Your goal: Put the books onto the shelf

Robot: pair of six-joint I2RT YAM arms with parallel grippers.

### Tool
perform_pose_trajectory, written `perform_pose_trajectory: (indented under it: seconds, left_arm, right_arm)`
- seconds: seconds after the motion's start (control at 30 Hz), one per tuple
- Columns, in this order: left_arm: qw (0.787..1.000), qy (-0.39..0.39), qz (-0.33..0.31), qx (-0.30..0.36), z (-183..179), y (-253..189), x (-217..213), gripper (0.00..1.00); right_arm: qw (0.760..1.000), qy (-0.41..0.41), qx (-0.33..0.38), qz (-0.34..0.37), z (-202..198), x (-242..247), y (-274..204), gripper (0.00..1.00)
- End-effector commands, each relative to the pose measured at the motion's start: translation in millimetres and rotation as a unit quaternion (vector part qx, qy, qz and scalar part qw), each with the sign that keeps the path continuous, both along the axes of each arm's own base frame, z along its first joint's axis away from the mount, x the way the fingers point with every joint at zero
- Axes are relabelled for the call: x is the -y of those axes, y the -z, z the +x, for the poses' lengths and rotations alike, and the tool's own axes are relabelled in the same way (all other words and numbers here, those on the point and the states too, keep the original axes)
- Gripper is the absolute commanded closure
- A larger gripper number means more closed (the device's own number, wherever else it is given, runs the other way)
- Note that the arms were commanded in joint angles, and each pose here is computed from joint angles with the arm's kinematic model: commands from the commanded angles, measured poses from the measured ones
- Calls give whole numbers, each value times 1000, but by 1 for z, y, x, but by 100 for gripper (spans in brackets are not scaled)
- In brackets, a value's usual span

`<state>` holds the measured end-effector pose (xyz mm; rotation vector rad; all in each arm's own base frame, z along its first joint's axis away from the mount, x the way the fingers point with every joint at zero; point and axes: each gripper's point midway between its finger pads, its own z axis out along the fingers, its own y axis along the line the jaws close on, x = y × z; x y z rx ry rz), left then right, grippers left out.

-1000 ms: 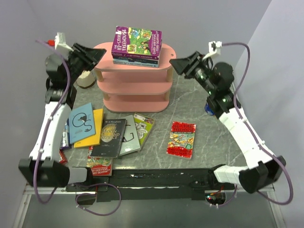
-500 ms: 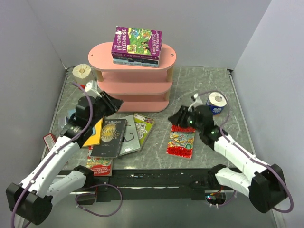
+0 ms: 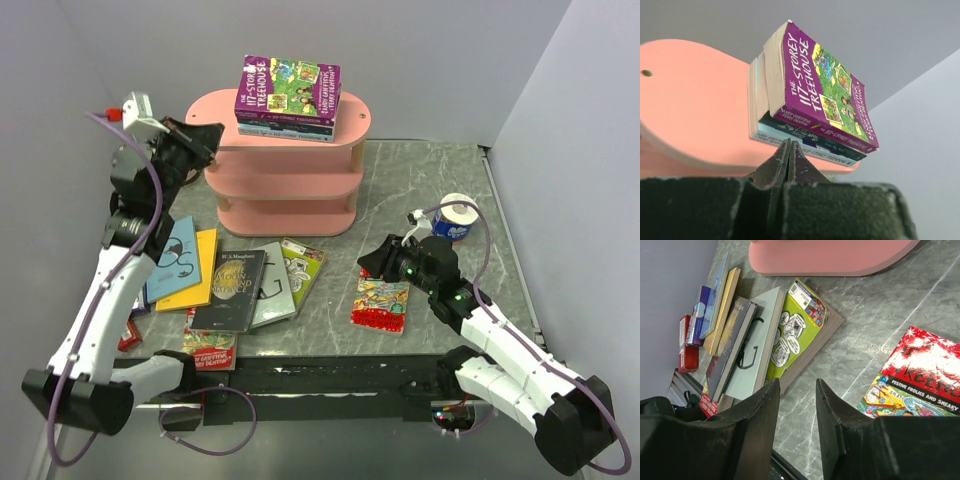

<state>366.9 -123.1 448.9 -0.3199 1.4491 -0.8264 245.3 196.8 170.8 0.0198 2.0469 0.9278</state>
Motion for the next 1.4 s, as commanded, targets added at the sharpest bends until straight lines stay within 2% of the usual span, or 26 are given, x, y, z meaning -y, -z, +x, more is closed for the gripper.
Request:
perform_pose_trajectory:
  seconds: [0.0,0.27,1.37]
  left_arm:
    - [998,63,-13,14,15,-9,19,99]
    - [996,87,-10,20,38,-17,29,99]
    - [996,83,-22,16,59,-14,21,99]
  right_arm:
    - [999,-11,32,3,2,-3,-16,58]
    - [999,-18,40,9,6,-8,-27,59]
    - [999,-22,25,8,6,-10,-18,59]
